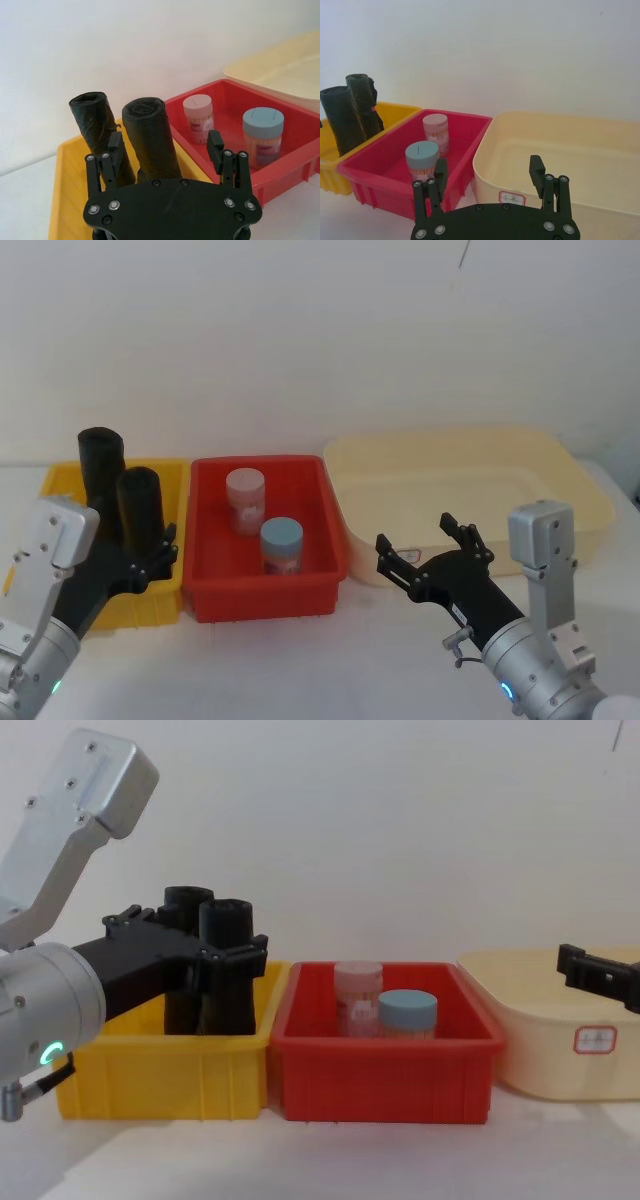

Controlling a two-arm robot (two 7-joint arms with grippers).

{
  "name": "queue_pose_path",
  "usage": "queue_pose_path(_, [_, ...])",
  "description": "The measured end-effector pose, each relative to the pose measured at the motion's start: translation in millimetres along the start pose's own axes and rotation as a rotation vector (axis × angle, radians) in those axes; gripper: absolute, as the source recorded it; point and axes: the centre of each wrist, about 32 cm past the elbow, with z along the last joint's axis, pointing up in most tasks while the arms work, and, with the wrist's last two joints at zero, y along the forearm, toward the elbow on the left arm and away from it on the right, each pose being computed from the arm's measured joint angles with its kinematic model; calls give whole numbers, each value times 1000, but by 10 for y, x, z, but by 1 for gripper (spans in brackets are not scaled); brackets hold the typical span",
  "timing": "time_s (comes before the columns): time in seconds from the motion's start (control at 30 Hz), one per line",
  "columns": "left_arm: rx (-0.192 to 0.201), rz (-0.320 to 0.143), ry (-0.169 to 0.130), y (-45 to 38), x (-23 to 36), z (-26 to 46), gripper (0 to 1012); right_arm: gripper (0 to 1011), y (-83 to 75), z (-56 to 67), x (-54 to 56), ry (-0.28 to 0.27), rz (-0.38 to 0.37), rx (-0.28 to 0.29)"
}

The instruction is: Pick up the garbage bag with the one hand and transfer it to the other hand.

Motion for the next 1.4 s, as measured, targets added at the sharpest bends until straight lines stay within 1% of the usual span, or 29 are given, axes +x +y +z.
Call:
queue_pose_path(0.67, [0,0,0,1,-1,-1,1001,1000,0,0,0,0,0,0])
queue_pose_path(0.9, [-9,8,9,24,-26,-2,1001,1000,0,0,0,0,0,0])
queue_pose_path(1.1, [-19,32,31,57,-66,-12,1001,1000,0,0,0,0,0,0])
queue_pose_path(1.27, [-25,55,63,75,-98,-32,1001,1000,0,0,0,0,0,0])
queue_pose_path(1.4, [-23,68,85,73,-106,-62,1001,1000,0,0,0,0,0,0])
